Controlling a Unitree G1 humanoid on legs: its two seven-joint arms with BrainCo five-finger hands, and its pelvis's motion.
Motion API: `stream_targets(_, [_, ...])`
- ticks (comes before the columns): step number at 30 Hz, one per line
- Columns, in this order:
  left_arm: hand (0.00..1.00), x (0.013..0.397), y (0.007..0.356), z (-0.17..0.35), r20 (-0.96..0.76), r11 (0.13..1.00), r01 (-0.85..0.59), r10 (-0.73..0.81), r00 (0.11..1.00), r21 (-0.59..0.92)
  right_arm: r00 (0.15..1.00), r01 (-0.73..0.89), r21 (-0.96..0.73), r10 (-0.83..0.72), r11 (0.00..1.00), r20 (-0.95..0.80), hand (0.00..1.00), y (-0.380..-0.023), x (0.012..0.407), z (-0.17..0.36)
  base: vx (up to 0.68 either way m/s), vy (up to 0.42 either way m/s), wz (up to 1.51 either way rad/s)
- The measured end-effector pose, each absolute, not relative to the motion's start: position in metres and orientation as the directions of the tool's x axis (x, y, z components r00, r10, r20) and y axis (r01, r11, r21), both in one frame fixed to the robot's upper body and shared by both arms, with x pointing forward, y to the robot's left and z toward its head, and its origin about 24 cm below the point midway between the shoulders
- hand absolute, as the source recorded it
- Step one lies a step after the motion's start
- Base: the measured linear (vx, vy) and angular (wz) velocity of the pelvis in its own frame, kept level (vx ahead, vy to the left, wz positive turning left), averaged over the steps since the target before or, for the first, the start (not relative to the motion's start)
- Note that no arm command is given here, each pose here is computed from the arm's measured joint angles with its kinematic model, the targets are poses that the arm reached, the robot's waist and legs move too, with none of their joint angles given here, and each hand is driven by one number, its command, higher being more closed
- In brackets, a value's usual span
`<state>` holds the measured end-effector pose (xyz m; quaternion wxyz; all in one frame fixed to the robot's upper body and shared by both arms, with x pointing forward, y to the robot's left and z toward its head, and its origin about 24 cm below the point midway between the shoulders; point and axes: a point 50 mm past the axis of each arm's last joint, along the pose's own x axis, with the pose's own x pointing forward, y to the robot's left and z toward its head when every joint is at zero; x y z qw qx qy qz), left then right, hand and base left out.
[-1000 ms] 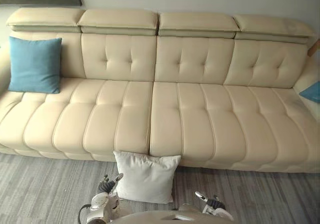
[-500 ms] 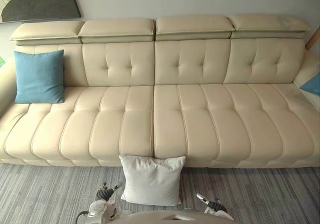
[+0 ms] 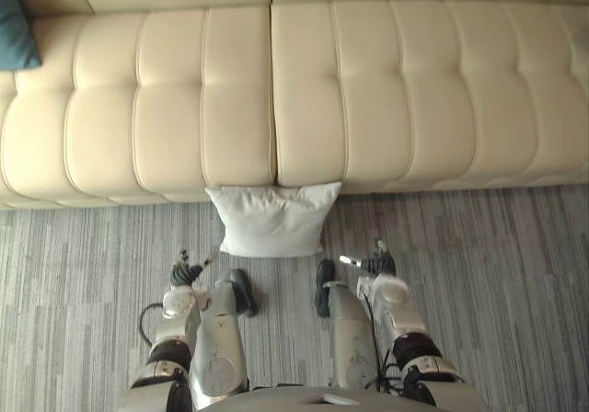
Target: Pick up cushions and gather them together orderly.
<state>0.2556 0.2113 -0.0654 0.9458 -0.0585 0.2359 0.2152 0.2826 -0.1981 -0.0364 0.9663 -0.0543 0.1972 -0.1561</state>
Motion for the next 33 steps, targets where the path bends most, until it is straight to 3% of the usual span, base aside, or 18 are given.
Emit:
stream_targets(7, [0.0,0.311,0.249,0.009,-0.247,0.815,-0.544,0.495,0.833,-0.2,0.922,0.348,-0.164,-0.369,0.923,-0.115,0.0,-0.207,0.344,0.044,-0.1,-0.009,0.06])
stream_targets(14, [0.0,0.352,0.258,0.091,-0.005,0.817,-0.475,0.501,0.865,-0.328,0.897,0.426,-0.089,-0.408,0.9,0.17,0.0,-0.222,0.382,0.148,-0.05,-0.023,0.22])
stream_targets(21, [0.0,0.372,0.244,0.158,0.199,0.864,-0.375,0.455,0.868,-0.336,0.875,0.392,-0.035,-0.361,0.919,0.322,0.0,-0.199,0.396,0.21,-0.06,-0.011,0.12])
stream_targets(22, [0.0,0.376,0.24,0.167,0.224,0.871,-0.36,0.444,0.868,-0.333,0.879,0.368,-0.04,-0.333,0.929,0.342,1.0,-0.189,0.398,0.217,-0.07,-0.002,-0.02])
stream_targets(26, [0.0,0.387,0.217,0.21,0.334,0.908,-0.295,0.389,0.858,-0.298,0.868,0.281,-0.002,-0.253,0.96,0.428,1.0,-0.144,0.402,0.255,-0.06,0.005,-0.05])
stream_targets(32, [0.0,0.394,0.179,0.262,0.463,0.945,-0.204,0.306,0.832,-0.257,0.844,0.233,0.116,-0.26,0.966,0.469,1.0,-0.12,0.397,0.276,-0.05,0.005,0.05])
stream_targets(33, [1.0,0.394,0.177,0.265,0.467,0.944,-0.201,0.306,0.83,-0.261,0.845,0.223,0.13,-0.258,0.966,0.469,1.0,-0.117,0.397,0.277,-0.07,0.007,0.05])
